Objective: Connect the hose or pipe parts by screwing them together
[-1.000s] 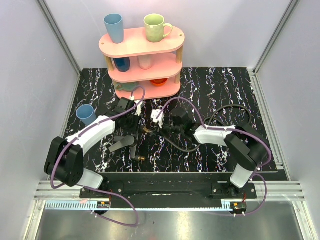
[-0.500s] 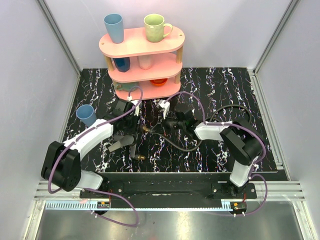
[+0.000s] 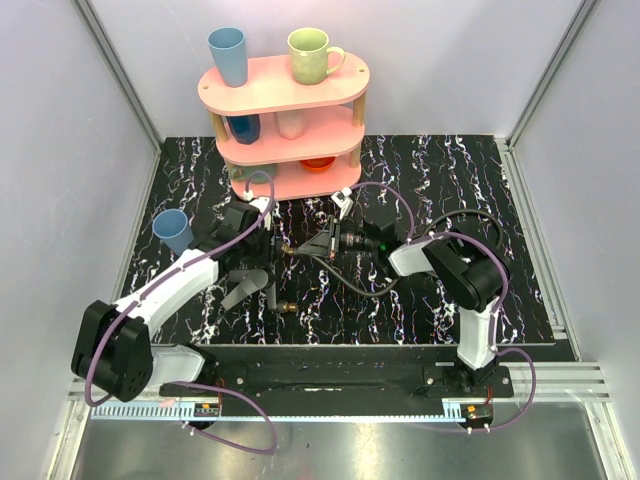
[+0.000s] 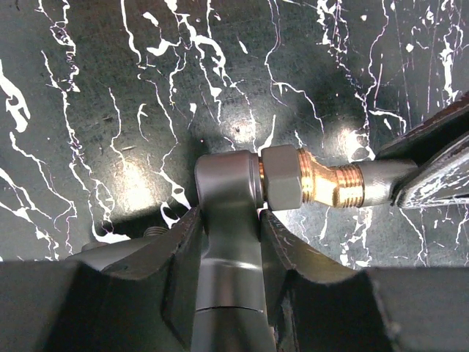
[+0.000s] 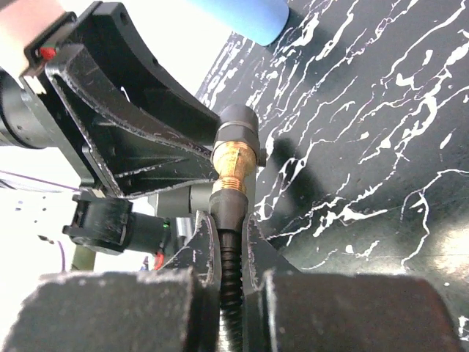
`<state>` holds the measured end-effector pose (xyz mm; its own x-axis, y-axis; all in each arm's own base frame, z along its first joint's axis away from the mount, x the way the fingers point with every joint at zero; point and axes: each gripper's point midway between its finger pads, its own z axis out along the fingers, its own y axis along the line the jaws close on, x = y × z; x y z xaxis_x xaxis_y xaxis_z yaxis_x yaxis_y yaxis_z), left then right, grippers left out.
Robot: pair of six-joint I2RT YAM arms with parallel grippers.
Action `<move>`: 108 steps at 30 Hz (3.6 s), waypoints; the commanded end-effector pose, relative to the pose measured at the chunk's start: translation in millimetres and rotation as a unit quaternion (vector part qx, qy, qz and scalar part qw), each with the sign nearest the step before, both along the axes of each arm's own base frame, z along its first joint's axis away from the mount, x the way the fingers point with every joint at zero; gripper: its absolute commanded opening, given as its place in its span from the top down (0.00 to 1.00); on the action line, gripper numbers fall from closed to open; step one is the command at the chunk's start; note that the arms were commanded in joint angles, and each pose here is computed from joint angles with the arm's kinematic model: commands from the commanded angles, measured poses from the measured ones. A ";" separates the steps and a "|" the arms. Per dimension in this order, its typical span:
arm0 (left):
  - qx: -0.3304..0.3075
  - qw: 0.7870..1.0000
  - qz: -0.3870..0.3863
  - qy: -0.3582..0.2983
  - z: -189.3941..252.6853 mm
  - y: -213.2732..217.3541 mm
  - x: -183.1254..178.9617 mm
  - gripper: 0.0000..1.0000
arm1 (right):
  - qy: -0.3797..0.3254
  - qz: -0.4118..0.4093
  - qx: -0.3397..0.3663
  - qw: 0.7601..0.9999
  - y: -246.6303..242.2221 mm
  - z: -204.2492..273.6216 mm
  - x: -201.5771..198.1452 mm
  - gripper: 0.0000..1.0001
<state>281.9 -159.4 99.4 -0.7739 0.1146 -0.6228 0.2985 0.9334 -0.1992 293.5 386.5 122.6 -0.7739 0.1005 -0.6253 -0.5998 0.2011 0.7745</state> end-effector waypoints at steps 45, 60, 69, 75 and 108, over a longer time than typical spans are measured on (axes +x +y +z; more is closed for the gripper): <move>-0.110 0.990 -0.065 0.066 26.1 -46.0 -15.4 1.00 | -0.478 0.005 -0.067 0.876 -45.9 134.8 -42.0 0.31; -0.131 0.981 -0.079 0.117 18.7 -56.4 -20.6 1.00 | -0.652 0.134 -0.276 0.694 -54.5 54.5 -46.7 0.30; -0.128 0.981 -0.080 0.125 15.8 -56.5 -21.6 1.00 | -0.651 0.166 -0.314 0.672 -43.5 29.4 -41.3 0.34; -0.136 0.977 -0.088 0.138 12.5 -61.6 -23.0 1.00 | -0.648 0.162 -0.339 0.663 -35.5 14.8 -27.9 0.37; -0.213 0.971 -0.079 0.067 33.5 -90.5 -11.9 1.00 | -0.385 0.107 -0.153 0.904 28.6 23.0 -42.7 1.00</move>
